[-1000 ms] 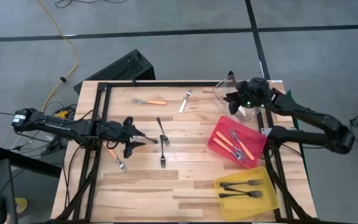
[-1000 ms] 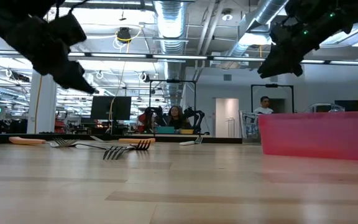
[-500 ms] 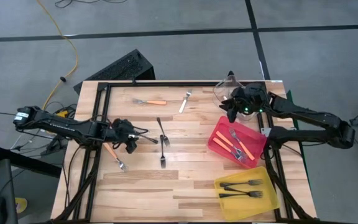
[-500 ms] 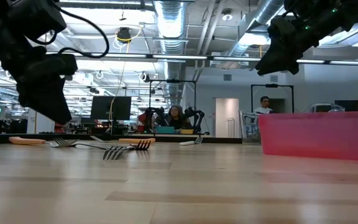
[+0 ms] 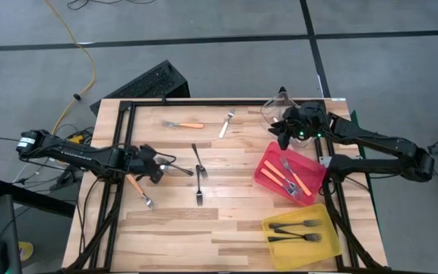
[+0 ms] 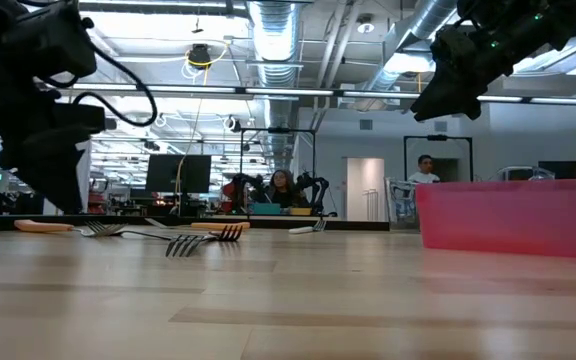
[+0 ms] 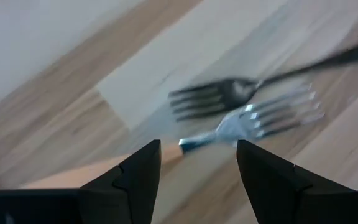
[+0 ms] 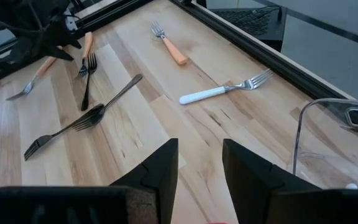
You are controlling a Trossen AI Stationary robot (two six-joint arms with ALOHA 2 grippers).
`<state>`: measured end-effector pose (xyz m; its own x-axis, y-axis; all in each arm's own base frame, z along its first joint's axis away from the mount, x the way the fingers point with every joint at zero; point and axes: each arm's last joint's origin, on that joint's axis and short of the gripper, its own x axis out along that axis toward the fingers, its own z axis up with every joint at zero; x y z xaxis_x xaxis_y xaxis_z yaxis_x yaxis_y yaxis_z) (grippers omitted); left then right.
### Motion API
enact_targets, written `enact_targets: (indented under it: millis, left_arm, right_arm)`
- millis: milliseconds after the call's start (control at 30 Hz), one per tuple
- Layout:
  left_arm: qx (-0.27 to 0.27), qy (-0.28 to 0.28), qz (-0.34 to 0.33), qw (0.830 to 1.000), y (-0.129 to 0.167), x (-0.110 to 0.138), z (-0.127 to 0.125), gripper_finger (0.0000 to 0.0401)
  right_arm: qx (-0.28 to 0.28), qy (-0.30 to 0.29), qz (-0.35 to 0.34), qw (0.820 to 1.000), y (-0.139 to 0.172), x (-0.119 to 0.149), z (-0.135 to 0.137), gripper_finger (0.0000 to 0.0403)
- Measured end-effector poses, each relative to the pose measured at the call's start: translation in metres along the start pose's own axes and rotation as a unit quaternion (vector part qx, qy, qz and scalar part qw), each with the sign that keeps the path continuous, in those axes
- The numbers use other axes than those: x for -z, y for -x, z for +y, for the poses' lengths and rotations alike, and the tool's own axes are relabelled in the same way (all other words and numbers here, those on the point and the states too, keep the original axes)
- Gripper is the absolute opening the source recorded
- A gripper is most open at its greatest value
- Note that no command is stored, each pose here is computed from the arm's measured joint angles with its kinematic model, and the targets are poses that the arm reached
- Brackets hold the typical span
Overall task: Sort silverware by color (type)
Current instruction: Put the orange fork into the red bin
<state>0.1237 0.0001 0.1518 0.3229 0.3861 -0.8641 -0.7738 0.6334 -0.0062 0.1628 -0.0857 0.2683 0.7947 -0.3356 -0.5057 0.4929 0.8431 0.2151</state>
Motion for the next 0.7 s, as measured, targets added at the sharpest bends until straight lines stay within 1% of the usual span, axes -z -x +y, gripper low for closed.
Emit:
enact_targets:
  millis: [67, 133, 200, 267, 400, 467, 700]
  left_arm:
    - [-0.002, -0.01, 0.016, 1.0, 0.0, 0.002, 0.0015, 0.0195]
    - [0.006, -0.036, 0.026, 0.999, 0.0001, 0.0026, 0.0011, 0.0195]
    - [0.008, -0.062, 0.025, 0.998, 0.0001, 0.0024, 0.0008, 0.0195]
    - [0.002, -0.076, 0.014, 0.997, 0.0001, 0.0016, 0.0009, 0.0195]
    - [-0.023, -0.072, -0.013, 0.997, 0.0, -0.0001, 0.0022, 0.0195]
    - [-0.025, -0.068, -0.016, 0.997, 0.0, -0.0003, 0.0024, 0.0195]
    - [0.009, -0.103, 0.0, 0.995, -0.0001, -0.0005, -0.0014, 0.0195]
  right_arm:
    - [0.0, 0.0, 0.0, 1.0, 0.0, 0.0, 0.0, 0.015]
    - [0.0, 0.0, 0.0, 1.0, 0.0, 0.0, 0.0, 0.015]
    - [0.0, 0.0, 0.0, 1.0, 0.0, 0.0, 0.0, 0.015]
    - [0.0, 0.0, 0.0, 1.0, 0.0, 0.0, 0.0, 0.015]
    - [0.0, 0.0, 0.0, 1.0, 0.0, 0.0, 0.0, 0.015]
    - [0.0, 0.0, 0.0, 1.0, 0.0, 0.0, 0.0, 0.015]
    - [0.0, 0.0, 0.0, 1.0, -0.0001, 0.0001, 0.0, 0.015]
